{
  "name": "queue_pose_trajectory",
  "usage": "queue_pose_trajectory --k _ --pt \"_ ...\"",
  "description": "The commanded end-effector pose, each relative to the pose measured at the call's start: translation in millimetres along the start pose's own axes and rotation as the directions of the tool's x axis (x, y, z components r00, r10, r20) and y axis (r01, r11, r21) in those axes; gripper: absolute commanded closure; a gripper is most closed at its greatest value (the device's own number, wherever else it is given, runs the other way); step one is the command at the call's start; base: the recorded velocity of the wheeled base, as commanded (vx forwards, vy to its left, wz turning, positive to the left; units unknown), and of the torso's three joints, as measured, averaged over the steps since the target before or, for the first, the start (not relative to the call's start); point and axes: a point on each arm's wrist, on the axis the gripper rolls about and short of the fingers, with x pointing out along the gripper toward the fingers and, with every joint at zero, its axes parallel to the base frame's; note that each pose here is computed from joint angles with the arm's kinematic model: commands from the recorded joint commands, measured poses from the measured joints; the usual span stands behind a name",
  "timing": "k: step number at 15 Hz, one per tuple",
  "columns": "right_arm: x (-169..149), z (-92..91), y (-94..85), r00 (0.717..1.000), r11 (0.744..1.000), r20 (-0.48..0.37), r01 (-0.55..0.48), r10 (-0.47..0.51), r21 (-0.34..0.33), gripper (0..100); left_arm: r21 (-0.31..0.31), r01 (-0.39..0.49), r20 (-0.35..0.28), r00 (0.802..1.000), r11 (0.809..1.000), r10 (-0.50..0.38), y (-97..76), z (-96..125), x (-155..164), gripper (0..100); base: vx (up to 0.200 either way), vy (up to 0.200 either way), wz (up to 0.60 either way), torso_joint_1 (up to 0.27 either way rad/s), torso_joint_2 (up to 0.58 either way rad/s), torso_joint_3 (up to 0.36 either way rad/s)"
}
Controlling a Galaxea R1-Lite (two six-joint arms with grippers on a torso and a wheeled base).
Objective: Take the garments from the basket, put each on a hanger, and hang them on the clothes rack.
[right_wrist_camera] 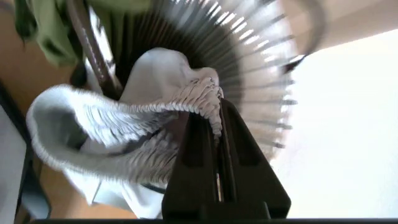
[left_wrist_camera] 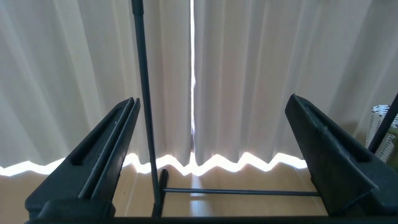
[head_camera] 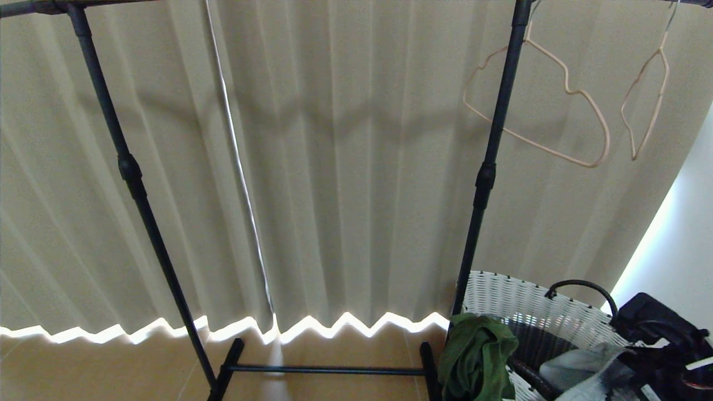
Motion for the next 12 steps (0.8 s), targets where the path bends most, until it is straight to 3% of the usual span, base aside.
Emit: queue_pose_trajectory --k 1,3,5,7,12 --pt "-79.5 1.0 -11.4 0.957 0.987 0.257 0.108 -0.135 0.116 100 0.000 0.000 0.000 1.000 1.000 0.000 0.0 0.0 0.0 0 0.000 0.000 0.00 0.000 0.00 0.000" --pt "-104.1 4.3 -14.9 0.929 0.974 0.352 0.037 -0.116 0.224 100 0.000 0.000 0.000 1.000 1.000 0.000 0.0 0.0 0.0 0 0.000 0.000 0.00 0.000 0.00 0.000" --pt "-107.0 4.3 -15.2 0.921 0.961 0.372 0.009 -0.116 0.275 100 0.001 0.000 0.000 1.000 1.000 0.000 0.0 0.0 0.0 0 0.000 0.000 0.00 0.000 0.00 0.000" --pt "-106.0 0.7 -13.1 0.923 0.958 0.367 0.003 -0.113 0.287 100 0.000 -0.002 0.001 1.000 1.000 0.002 0.0 0.2 0.0 0 0.000 0.000 0.00 0.000 0.00 0.000" --pt "-103.8 1.3 -13.2 0.926 0.958 0.360 0.004 -0.111 0.287 100 0.000 0.000 0.001 1.000 1.000 0.000 0.0 0.2 0.0 0 -0.200 0.000 0.00 0.003 0.00 0.002"
